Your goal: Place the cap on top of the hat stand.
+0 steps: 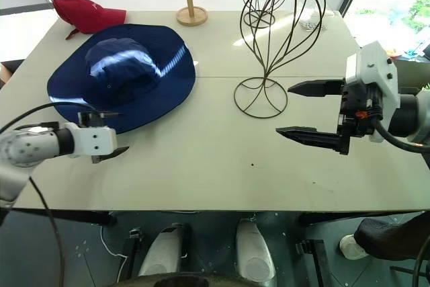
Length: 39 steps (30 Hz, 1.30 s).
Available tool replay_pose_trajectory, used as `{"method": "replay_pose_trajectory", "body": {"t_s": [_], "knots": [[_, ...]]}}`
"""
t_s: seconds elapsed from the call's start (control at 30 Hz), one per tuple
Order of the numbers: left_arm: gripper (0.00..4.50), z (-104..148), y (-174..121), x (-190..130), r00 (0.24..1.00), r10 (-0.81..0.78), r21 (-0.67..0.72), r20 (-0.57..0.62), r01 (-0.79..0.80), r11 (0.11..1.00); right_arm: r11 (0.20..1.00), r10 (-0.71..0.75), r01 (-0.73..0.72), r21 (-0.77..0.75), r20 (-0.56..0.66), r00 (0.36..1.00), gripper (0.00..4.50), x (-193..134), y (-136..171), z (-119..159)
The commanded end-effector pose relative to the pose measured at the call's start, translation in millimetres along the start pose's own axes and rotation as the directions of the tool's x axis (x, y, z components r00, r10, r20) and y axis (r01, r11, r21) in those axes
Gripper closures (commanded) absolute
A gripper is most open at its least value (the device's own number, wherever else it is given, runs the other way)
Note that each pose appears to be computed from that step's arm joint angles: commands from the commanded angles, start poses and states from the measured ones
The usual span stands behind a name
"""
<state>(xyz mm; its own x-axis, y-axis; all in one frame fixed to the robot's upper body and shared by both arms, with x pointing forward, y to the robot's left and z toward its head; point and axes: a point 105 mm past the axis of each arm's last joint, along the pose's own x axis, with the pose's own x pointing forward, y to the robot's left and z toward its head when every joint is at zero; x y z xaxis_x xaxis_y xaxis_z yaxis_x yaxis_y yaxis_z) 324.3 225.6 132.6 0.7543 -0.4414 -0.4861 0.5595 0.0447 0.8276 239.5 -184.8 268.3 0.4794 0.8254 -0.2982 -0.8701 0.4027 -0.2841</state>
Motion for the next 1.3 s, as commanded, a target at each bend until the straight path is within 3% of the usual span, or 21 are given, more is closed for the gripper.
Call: {"method": "replay_pose_trajectory", "body": {"t_s": [0.03,0.13,0.43,0.57,0.77,0.83,0.9,1.0,1.1,1.3], "knots": [[0.0,-14.3,6.0,16.0,0.987,0.121,0.117,-0.107,-0.108,0.987,0.999,-0.03,0.031,-0.043,0.017,0.999,0.06,-4.7,3.4,11.3],[0.0,-21.5,2.3,29.9,0.97,0.186,0.195,-0.154,-0.155,0.968,0.998,-0.042,0.043,-0.045,0.019,0.999,0.06,-5.1,4.7,12.5],[0.0,-26.0,10.0,52.7,0.94,0.283,0.173,-0.19,-0.252,0.952,0.996,-0.062,0.063,-0.055,0.021,0.998,0.06,-4.0,1.4,16.4],[1.31,-28.2,16.8,54.3,0.934,0.298,0.13,-0.195,-0.276,0.952,0.996,-0.07,0.071,-0.059,0.02,0.997,0.0,-4.1,-1.0,17.3],[4.46,-27.6,30.9,51.3,0.928,0.323,0.094,-0.188,-0.31,0.946,0.993,-0.104,0.106,-0.056,0.029,0.994,0.0,-7.4,-6.2,18.4],[4.46,-28.2,37.7,49.7,0.924,0.33,0.068,-0.192,-0.323,0.944,0.994,-0.107,0.107,0.006,0.035,0.994,0.0,-12.8,-8.6,19.3],[4.46,-27.3,50.2,47.6,0.92,0.339,0.021,-0.196,-0.342,0.94,0.987,-0.146,0.148,-0.059,0.037,0.989,0.0,-18.7,-12.7,24.2],[4.46,-9.9,76.8,44.4,0.93,0.342,-0.147,-0.136,-0.36,0.921,0.971,-0.229,0.231,-0.068,0.029,0.973,0.0,-30.6,-26.4,26.9],[4.46,35.2,124.2,34.8,0.927,0.375,-0.296,0.011,-0.355,0.887,0.962,-0.255,0.258,-0.086,0.04,0.966,0.0,-44.0,-30.4,32.8],[4.46,116.0,205.4,5.5,0.863,0.452,-0.351,0.228,-0.36,0.864,0.94,-0.322,0.324,-0.108,0.039,0.946,0.0,-64.1,-37.1,35.0]]}}
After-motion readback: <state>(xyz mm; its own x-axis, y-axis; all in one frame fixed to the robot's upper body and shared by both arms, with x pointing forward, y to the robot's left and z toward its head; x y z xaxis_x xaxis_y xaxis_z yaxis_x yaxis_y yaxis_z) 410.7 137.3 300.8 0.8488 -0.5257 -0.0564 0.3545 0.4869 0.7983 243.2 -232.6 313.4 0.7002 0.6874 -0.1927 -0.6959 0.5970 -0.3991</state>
